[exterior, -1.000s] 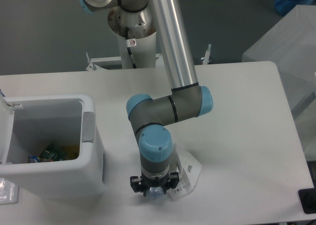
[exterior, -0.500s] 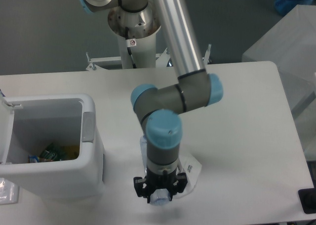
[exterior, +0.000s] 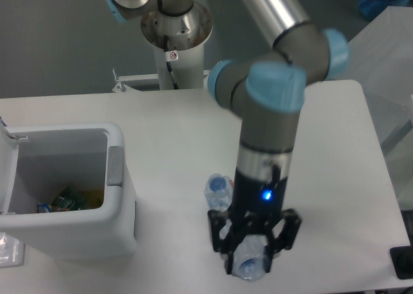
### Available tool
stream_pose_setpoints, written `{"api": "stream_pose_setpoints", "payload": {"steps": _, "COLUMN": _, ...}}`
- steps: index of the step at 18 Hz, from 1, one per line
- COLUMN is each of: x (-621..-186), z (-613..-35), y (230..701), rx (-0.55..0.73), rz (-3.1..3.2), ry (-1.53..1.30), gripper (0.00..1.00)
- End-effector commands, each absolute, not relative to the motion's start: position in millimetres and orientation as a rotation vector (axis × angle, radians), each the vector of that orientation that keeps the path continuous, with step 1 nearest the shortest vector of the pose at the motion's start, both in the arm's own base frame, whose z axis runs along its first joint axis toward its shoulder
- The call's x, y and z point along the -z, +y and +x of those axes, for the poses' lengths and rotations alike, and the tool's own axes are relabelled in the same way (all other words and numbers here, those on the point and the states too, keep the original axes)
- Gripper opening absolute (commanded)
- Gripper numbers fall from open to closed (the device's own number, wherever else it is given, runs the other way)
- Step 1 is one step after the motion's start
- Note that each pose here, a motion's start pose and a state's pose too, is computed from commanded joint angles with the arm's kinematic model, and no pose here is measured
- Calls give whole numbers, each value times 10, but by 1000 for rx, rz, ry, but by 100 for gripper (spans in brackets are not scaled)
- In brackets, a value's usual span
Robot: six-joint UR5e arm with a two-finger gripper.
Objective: Place the trash in the trash can
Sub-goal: 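Lift the bottle and carry it over the white trash bin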
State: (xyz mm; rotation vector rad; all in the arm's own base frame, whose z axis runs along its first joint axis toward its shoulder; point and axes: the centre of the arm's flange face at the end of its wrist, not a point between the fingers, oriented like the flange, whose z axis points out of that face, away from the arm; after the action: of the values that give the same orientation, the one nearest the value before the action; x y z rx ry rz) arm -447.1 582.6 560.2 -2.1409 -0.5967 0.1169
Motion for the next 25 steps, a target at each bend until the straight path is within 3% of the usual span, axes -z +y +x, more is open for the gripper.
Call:
{"api": "stream_pose_setpoints", "payload": {"steps": 5, "x": -6044, "z": -4182, "y": 5741, "rx": -150, "rz": -2093, "ry": -545, "gripper": 60}}
{"api": "stream_pose_setpoints", "payload": {"steps": 13, "x": -6407, "z": -3209, "y": 6029, "rx": -79, "rz": -2070, "ry": -428, "gripper": 60}}
{"api": "stream_pose_setpoints", "payload": {"steps": 25, "x": -5953, "z": -2270, "y": 6550, "rx": 48, "rz": -2167, "ry": -282, "gripper": 60}}
